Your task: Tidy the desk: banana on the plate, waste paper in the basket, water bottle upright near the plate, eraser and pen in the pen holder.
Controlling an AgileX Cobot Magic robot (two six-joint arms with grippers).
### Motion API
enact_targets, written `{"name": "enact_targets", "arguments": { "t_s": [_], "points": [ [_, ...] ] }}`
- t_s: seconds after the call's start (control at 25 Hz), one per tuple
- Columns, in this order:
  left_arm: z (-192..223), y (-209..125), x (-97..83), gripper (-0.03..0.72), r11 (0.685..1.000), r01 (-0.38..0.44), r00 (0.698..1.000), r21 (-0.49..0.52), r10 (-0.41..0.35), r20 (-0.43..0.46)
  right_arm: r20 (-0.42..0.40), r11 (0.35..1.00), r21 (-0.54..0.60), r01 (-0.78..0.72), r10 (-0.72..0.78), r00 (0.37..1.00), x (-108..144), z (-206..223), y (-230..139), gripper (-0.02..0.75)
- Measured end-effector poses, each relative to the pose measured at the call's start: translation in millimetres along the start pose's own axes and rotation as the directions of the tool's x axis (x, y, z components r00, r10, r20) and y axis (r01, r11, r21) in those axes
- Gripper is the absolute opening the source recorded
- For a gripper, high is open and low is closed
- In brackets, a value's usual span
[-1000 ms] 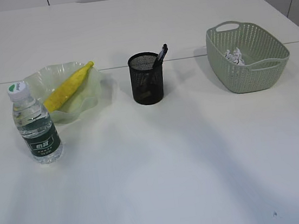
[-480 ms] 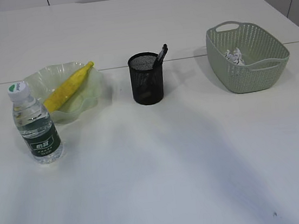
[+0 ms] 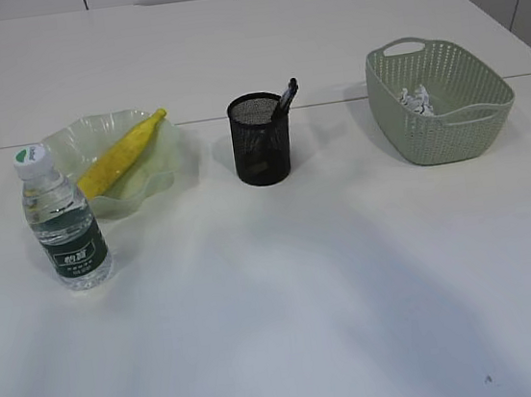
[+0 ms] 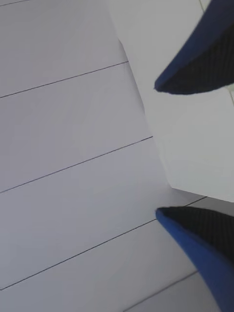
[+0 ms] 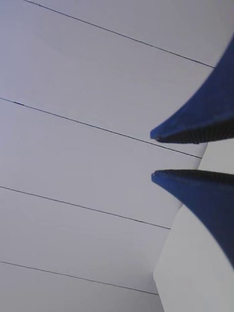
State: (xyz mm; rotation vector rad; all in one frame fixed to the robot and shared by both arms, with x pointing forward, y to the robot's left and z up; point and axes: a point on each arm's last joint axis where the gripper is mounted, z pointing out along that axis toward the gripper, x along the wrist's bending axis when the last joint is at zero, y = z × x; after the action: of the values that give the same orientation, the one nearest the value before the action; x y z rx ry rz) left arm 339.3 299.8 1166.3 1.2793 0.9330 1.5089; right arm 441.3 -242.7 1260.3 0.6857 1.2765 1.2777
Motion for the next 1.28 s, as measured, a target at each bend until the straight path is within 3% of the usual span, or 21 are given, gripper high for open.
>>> {"name": "enact_targets", "arguments": {
  "t_s": [0.76, 1.28],
  "points": [
    [-66.8, 13.5, 11.0, 0.505, 0.999, 0.011, 0.997, -0.05, -0.015, -0.076, 0.122, 0.996, -0.013, -0.084, 0.085, 0.989, -14.7, -115.4, 11.0, 0.145],
    [-85.2, 28.3, 17.4, 0.489, 0.996, 0.016, 0.994, -0.091, -0.025, -0.102, 0.19, 0.991, 0.047, -0.126, 0.115, 0.975, -18.5, -157.9, -0.5, 0.145]
  ]
}}
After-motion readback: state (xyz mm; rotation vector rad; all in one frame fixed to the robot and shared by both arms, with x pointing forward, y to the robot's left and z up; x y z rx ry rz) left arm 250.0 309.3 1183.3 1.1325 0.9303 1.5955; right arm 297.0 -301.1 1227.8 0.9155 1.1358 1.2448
